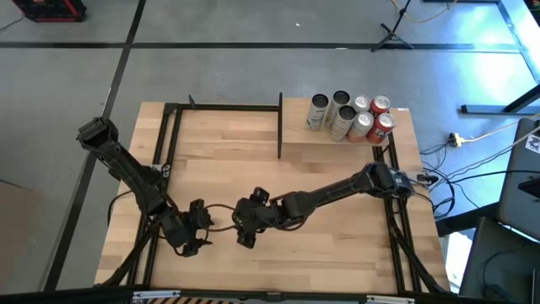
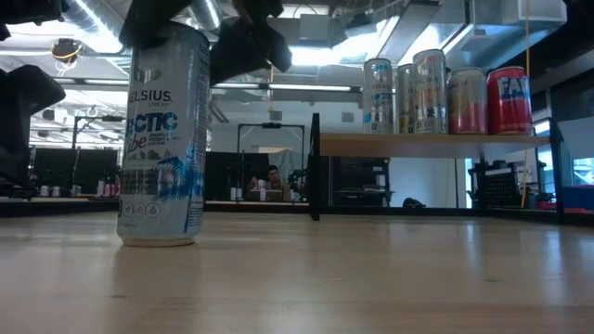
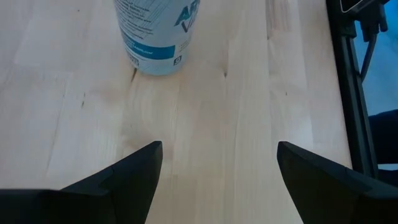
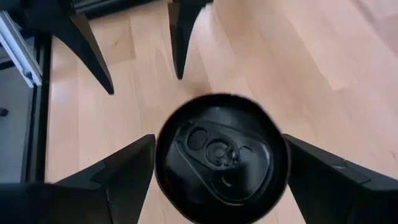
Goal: Place canned beverage on shelf
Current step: Put the white blue soda can on the shelf aligned with the other white blue soda can
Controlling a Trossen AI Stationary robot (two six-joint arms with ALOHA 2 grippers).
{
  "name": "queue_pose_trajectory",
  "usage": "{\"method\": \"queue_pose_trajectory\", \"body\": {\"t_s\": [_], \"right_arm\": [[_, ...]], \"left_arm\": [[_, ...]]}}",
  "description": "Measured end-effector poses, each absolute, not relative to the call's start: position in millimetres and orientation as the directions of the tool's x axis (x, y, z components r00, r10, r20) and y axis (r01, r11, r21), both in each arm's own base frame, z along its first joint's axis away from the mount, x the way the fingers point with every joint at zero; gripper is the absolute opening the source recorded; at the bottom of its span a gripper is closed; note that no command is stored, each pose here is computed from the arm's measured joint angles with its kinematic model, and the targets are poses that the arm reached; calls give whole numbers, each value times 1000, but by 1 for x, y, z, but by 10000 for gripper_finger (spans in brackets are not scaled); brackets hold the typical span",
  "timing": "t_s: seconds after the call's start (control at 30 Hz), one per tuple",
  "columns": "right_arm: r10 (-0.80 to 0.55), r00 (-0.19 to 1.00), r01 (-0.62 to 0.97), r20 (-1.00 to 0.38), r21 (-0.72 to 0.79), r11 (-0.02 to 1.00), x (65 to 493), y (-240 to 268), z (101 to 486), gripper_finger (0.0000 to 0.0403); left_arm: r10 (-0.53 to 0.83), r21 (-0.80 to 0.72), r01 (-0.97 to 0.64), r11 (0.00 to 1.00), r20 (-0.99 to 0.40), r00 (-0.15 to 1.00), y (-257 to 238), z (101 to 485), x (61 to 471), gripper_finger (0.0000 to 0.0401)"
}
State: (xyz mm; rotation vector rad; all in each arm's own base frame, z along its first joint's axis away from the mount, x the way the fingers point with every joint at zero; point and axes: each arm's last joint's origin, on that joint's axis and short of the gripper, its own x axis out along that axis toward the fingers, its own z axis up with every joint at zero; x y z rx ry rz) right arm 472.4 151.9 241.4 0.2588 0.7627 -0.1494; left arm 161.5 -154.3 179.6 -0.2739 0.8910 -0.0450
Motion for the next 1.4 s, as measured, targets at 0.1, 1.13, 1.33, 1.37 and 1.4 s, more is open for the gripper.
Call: {"method": "queue_pose_trajectory", "body": {"t_s": [0.1, 1.13, 1.33, 1.37, 1.4], "right_arm": [[-51, 723, 234, -689, 176, 956, 473, 152, 243, 324], [-59, 752, 159, -657, 94, 983, 355, 108, 401, 227], [-105, 763, 159, -637, 27, 987, 303, 79, 442, 227], [-113, 764, 160, -636, 16, 987, 294, 74, 447, 227], [-121, 766, 160, -631, 5, 987, 285, 67, 453, 227]], "left_arm": [[-153, -256, -74, 964, -761, 630, -154, 180, 161, 313], [-203, -329, -18, 944, -625, 754, -137, 260, 181, 313], [-137, -331, -78, 940, -578, 804, -112, 275, 189, 313], [-121, -338, -100, 936, -575, 809, -107, 276, 190, 313], [-106, -341, -119, 933, -572, 813, -103, 276, 192, 313]]}}
